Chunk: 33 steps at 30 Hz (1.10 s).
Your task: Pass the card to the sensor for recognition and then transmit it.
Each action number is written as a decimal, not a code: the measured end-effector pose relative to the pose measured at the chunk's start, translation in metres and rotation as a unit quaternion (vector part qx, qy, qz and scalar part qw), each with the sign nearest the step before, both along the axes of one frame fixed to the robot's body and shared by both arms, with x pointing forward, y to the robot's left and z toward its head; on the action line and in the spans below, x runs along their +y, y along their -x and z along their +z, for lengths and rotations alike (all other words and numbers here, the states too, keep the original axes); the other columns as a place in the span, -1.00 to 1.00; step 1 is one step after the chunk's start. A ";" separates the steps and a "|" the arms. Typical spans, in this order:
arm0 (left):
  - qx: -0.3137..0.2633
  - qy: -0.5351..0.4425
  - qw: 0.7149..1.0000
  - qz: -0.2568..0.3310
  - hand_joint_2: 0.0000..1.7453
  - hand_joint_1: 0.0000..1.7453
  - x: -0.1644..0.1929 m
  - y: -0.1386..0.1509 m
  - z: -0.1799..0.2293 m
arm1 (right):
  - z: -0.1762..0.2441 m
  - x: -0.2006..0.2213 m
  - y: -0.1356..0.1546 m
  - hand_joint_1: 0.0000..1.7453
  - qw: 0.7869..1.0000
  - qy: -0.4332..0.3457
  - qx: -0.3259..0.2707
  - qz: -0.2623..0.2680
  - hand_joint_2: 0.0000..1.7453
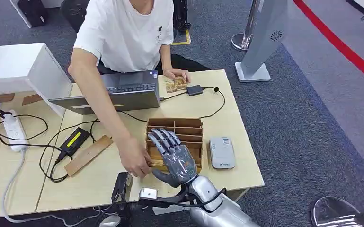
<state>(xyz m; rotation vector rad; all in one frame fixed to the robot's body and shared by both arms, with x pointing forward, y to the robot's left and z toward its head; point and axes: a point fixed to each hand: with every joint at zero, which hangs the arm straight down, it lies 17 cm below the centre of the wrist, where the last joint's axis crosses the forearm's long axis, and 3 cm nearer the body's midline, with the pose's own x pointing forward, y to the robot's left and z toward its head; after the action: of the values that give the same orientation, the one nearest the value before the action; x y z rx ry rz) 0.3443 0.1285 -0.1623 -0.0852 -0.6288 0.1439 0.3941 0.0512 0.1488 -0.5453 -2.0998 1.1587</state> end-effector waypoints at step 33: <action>0.002 0.003 1.000 0.010 1.00 -1.00 0.004 0.000 -0.001 | -0.044 -0.003 0.024 -1.00 0.999 0.021 0.038 0.006 1.00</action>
<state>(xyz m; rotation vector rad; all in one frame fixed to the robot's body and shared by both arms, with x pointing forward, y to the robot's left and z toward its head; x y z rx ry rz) 0.3439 0.1329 -0.1638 -0.0841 -0.6250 0.1643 0.3702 0.0484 0.1050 -0.5013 -2.0203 1.2143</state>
